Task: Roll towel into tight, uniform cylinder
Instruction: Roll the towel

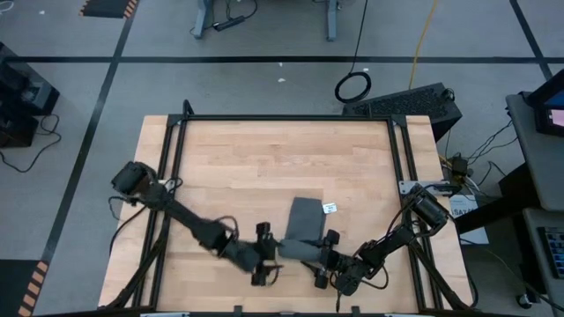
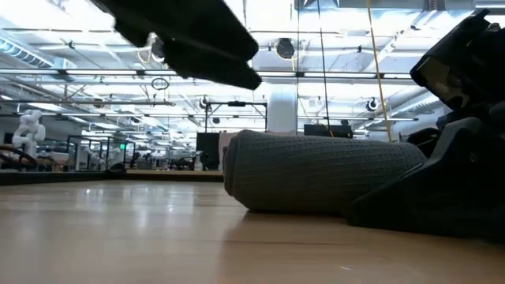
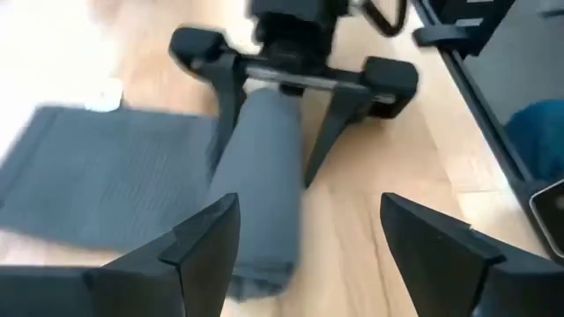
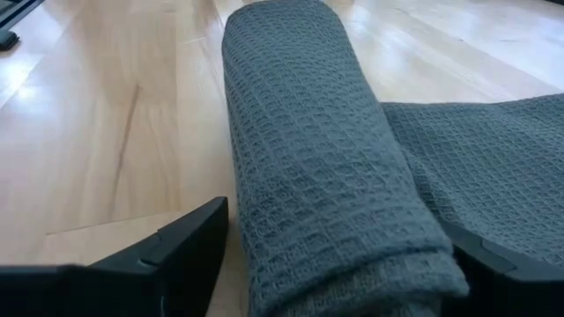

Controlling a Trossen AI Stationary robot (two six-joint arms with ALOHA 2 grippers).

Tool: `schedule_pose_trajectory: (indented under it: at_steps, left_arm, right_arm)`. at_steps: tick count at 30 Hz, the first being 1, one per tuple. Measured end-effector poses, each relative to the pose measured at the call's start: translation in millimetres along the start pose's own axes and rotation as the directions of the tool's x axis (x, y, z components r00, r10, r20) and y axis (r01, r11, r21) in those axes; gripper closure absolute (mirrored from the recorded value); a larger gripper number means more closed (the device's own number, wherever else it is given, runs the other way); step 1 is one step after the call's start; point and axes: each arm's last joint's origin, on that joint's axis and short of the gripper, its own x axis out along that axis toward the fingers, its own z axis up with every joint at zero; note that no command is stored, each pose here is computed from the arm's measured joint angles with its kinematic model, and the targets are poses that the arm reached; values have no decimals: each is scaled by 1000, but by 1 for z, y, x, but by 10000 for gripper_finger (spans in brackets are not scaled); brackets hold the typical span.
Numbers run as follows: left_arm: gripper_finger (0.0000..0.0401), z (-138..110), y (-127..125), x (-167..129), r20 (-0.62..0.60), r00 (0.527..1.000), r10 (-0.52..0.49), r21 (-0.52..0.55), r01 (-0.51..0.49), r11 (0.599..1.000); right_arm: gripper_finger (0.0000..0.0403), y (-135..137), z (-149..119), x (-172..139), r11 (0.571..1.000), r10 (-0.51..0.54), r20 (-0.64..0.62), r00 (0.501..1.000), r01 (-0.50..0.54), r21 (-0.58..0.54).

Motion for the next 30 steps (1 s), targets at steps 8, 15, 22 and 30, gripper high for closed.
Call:
schedule_pose_trajectory:
  at_steps: [8,15,22,30]
  left_arm:
    - [124,-34,-31,10,33,977,209,263,-210,942]
    - [98,-31,-19,26,65,972,224,342,-233,911]
    - [81,-37,-1,43,-23,985,173,296,-158,942]
    - [161,-35,14,48,-59,987,148,232,-130,964]
  right_arm:
    - [106,0,-1,0,1000,11,-14,1000,-11,10]
    - [106,0,-1,0,1000,15,-18,1000,-15,12]
    - [106,0,-1,0,1000,20,-24,1000,-20,23]
    - [106,0,-1,0,1000,25,-25,999,-25,1]
